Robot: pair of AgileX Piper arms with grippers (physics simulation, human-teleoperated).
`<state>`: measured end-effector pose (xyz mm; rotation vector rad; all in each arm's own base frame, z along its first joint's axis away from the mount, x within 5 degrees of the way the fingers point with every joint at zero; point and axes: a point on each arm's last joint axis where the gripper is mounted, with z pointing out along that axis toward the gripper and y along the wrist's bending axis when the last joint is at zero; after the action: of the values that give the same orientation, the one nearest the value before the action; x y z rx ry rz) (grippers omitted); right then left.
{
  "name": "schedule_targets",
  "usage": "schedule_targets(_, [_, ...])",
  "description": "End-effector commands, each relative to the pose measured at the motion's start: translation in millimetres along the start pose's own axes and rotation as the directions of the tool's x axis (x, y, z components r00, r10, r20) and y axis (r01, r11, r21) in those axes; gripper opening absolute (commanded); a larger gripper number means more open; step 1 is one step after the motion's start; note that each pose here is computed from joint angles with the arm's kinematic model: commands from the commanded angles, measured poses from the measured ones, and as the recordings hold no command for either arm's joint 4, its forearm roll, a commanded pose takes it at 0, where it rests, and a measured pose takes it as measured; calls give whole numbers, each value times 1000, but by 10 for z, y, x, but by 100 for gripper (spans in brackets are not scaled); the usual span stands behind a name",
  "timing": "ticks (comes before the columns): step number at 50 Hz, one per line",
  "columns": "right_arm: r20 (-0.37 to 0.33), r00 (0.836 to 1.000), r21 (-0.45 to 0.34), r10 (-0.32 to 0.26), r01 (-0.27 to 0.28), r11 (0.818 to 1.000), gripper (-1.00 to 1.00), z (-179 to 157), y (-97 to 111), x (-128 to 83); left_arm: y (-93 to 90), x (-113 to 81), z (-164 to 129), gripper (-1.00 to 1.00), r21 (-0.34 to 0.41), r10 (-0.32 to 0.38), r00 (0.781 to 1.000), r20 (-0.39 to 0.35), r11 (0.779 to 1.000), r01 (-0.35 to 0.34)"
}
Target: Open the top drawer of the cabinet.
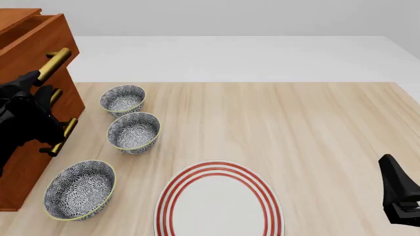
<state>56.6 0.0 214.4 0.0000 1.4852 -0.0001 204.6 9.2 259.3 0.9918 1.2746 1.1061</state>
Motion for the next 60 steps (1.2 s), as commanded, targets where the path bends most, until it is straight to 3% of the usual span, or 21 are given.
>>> schedule_targets(1, [0,1000,0,0,0,1000,100,0,0,0,-87,5,48,-100,56,-14,1000,-14,998,15])
schedule_targets(50, [0,1000,0,0,0,1000,100,0,0,0,-109,-29,38,-100,76,-12,1000,0,997,12])
schedule_targets(51, [0,1000,0,0,0,1000,100,0,0,0,-134,-32,23,100,76,2,1000,6,997,-2])
schedule_targets(52, [0,1000,0,0,0,1000,100,0,0,0,-49,-42,19,100,46,-13,1000,7,999,12])
schedule_targets(60, [0,1000,0,0,0,1000,100,0,0,0,17,-41,-92,100,42,4,1000,2,999,-4])
